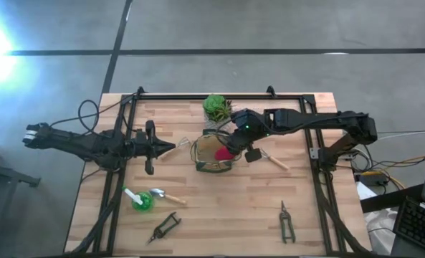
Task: Pick & Place Garden tools in Gardening bag
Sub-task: Put the red gloves into the gardening bag
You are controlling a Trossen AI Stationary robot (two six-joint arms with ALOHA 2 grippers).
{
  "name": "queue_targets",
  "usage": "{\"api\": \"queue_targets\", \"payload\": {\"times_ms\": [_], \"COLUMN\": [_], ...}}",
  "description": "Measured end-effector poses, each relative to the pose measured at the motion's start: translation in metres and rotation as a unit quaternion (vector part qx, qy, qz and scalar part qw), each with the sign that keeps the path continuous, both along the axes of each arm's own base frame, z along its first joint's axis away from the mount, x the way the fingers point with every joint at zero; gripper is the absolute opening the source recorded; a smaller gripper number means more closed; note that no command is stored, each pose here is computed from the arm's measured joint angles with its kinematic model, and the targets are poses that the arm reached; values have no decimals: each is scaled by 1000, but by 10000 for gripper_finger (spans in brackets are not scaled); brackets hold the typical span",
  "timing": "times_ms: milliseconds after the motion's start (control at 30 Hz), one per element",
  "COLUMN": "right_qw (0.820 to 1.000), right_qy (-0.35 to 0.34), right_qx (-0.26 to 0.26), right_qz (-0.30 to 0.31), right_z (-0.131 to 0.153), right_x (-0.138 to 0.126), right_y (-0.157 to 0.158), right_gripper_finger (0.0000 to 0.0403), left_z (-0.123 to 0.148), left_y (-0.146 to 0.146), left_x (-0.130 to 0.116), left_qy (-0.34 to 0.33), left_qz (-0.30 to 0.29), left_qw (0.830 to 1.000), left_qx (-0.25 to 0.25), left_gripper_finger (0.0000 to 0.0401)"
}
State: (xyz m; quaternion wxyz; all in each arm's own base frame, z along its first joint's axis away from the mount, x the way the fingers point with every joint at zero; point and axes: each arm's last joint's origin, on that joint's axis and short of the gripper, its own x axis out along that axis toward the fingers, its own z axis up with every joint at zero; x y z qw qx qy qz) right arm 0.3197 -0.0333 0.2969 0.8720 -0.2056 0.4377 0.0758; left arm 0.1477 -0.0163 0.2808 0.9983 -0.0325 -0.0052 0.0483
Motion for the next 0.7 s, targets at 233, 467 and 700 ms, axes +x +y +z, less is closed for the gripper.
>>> {"api": "queue_targets", "payload": {"times_ms": [233,467,700], "right_qw": [1000,1000,1000], "right_qy": [-8,-5,-8], "right_qx": [21,23,28], "right_qz": [10,8,8], "right_z": [-11,-18,-26], "right_x": [2,1,2], "right_y": [1,1,2], "right_gripper_finger": [8,8,8], "left_z": [0,0,0], "left_y": [0,0,0], "left_x": [0,0,0], "left_qy": [0,0,0], "left_qz": [0,0,0], "left_qw": [1000,1000,1000], "left_qx": [0,0,0], "left_gripper_finger": [5,5,5]}}
